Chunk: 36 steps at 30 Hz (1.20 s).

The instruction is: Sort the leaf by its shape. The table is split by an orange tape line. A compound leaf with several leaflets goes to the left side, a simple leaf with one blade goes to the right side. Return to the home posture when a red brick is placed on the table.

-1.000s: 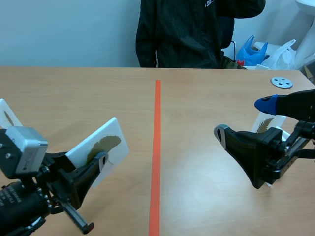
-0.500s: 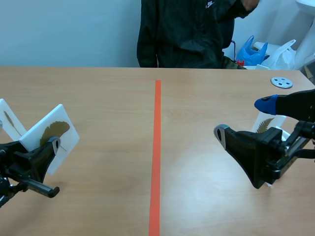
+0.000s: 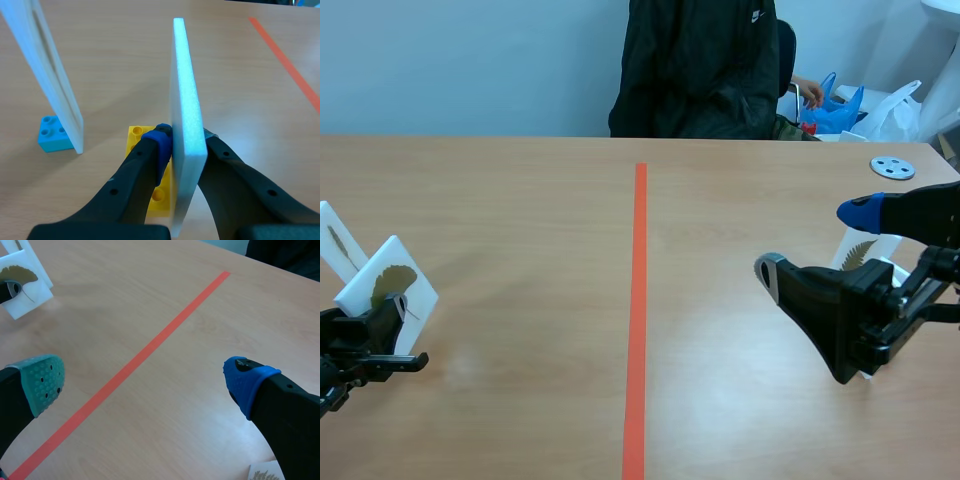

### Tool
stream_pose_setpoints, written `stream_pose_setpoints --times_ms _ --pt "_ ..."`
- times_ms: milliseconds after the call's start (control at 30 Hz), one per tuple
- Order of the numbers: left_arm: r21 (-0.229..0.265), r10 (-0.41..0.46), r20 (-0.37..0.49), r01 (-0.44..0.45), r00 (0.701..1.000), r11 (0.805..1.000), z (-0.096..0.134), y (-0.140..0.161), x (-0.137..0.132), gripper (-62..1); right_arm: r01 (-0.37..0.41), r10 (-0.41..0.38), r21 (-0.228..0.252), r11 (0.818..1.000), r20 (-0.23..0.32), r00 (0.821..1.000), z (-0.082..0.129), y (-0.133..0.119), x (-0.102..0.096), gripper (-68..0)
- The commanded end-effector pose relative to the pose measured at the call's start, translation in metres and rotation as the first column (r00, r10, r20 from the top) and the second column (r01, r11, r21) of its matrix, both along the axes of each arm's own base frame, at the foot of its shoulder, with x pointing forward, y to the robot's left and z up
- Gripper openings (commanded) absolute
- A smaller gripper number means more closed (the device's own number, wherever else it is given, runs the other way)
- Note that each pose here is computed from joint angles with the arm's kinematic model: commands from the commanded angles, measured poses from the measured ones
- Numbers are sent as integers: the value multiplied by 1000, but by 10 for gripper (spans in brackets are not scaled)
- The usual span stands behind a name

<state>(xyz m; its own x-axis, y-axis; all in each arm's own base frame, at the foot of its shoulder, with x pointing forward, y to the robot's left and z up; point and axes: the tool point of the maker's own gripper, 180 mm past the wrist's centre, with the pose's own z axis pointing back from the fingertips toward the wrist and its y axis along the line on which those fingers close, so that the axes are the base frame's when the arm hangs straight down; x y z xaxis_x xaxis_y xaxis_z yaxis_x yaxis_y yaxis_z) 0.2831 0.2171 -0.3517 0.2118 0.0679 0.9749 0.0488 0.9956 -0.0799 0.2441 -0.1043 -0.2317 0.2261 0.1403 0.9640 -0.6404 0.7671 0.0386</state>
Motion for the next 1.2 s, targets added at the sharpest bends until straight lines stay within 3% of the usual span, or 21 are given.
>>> stream_pose_setpoints --times_ms 0,500,867,1033,1167 --pt "3 25 61 -26 998 1000 13 8 9 -552 -3 3 8 1000 29 1000 8 -1 4 4" --pt "10 124 67 -125 990 992 -6 42 3 -552 -3 3 6 1000 26 1000 7 -1 4 4" --pt "11 133 67 -134 989 991 -10 45 0 -551 -3 3 6 1000 27 1000 7 -1 4 4" --pt "13 133 53 -134 990 991 -13 45 -3 -486 -3 3 6 1000 27 1000 7 -1 4 4" --pt "13 133 53 -134 990 991 -13 45 -3 -486 -3 3 6 1000 27 1000 7 -1 4 4"
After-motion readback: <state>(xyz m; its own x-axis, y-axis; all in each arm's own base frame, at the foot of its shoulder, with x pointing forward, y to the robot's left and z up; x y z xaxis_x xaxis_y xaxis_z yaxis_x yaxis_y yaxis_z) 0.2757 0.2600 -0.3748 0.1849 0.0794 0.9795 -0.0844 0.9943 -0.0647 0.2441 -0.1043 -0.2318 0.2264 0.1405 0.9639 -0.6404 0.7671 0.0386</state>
